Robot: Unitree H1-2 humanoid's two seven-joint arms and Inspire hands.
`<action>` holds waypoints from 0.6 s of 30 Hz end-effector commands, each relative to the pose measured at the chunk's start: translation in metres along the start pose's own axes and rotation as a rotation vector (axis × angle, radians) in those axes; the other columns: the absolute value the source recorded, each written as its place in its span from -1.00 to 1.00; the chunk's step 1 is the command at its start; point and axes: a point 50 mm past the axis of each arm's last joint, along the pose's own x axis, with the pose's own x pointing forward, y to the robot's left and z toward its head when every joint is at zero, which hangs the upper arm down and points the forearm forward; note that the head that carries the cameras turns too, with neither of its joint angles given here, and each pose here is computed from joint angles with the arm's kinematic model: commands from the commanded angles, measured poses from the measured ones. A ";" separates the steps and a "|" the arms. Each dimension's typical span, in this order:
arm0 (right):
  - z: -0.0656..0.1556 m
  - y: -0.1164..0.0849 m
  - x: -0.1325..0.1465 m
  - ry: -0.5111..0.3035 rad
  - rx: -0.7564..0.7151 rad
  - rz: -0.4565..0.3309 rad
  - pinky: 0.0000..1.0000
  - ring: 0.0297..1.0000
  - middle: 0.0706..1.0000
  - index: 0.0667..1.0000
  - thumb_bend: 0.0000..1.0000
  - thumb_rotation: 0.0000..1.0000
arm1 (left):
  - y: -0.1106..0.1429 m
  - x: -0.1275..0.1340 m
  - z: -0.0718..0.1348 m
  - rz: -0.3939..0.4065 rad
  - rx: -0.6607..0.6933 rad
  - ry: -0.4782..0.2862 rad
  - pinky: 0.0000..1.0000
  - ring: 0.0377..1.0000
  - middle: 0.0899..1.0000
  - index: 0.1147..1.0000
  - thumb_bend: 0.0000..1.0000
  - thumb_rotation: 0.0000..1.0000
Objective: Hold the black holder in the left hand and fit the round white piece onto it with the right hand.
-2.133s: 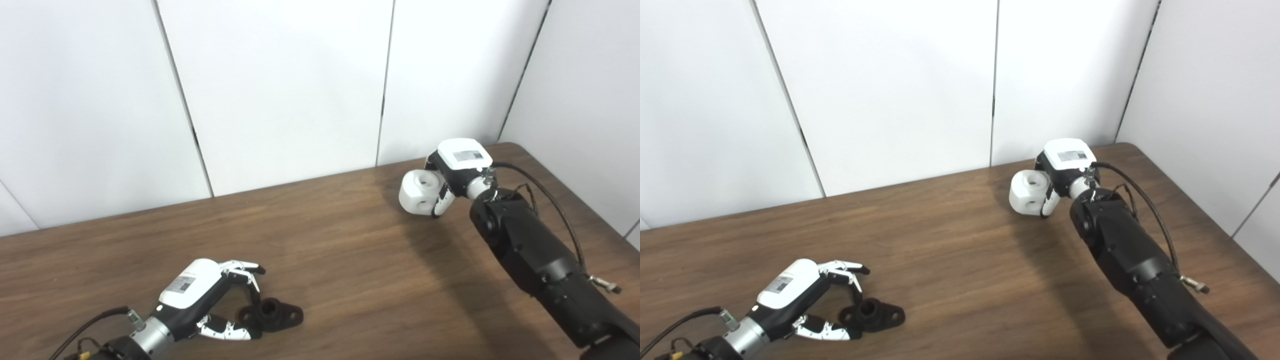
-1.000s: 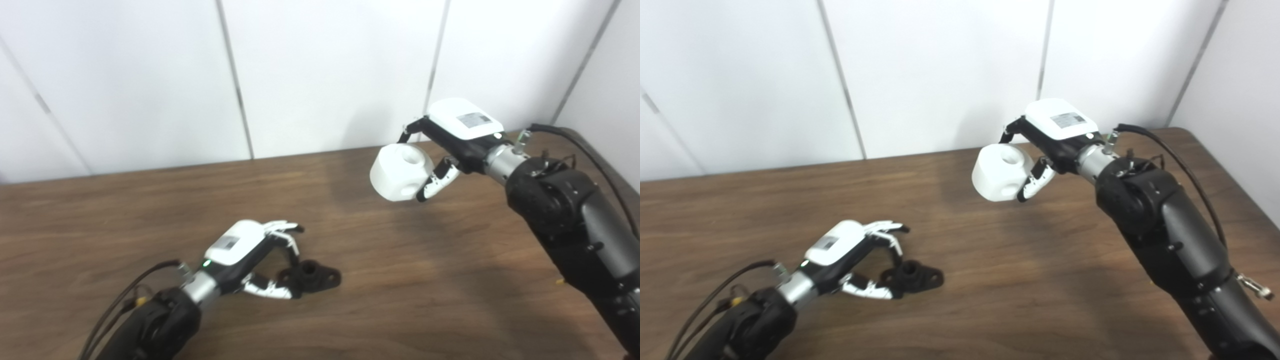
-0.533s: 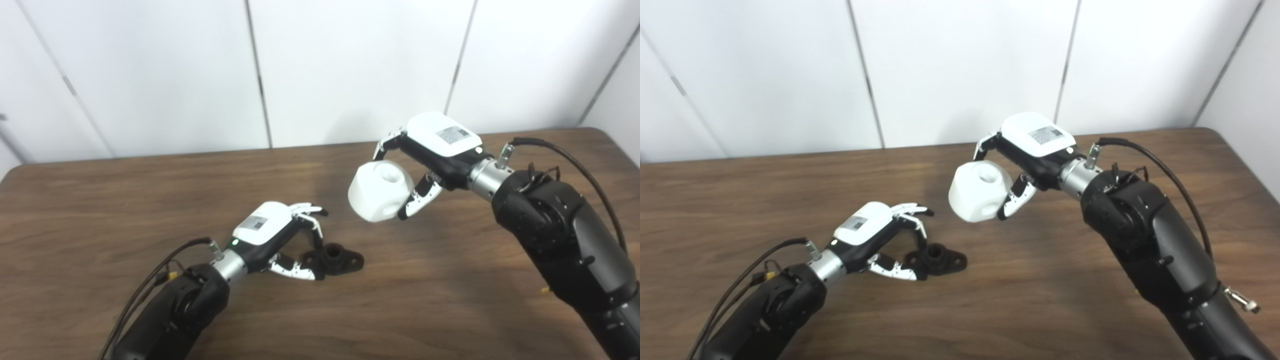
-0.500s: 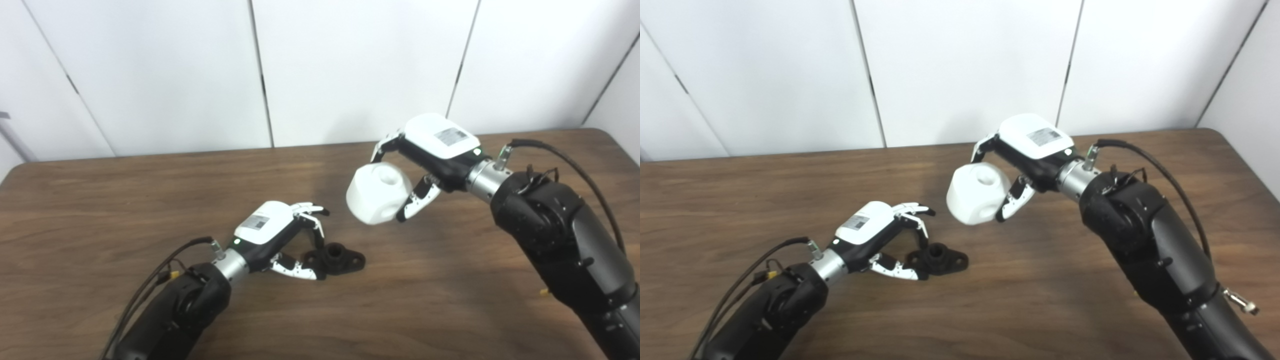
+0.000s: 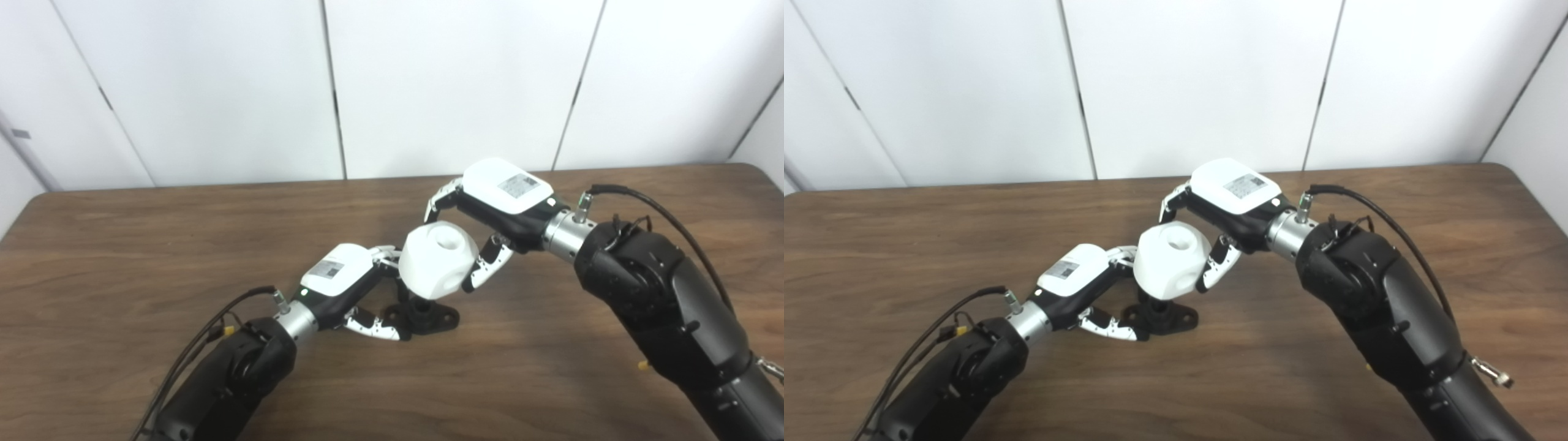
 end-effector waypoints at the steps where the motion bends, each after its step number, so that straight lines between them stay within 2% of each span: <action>1: 0.006 -0.024 0.006 -0.043 -0.041 -0.057 0.42 0.51 0.36 -0.11 0.05 -0.72 | -0.033 -0.002 -0.001 -0.157 0.002 0.056 0.47 0.79 0.69 -0.17 0.05 -0.87; 18: 0.014 -0.020 0.015 -0.080 -0.061 -0.005 0.43 0.52 0.39 -0.11 0.05 -0.72 | -0.033 0.001 0.003 -0.161 0.008 0.059 0.46 0.79 0.69 -0.17 0.05 -0.86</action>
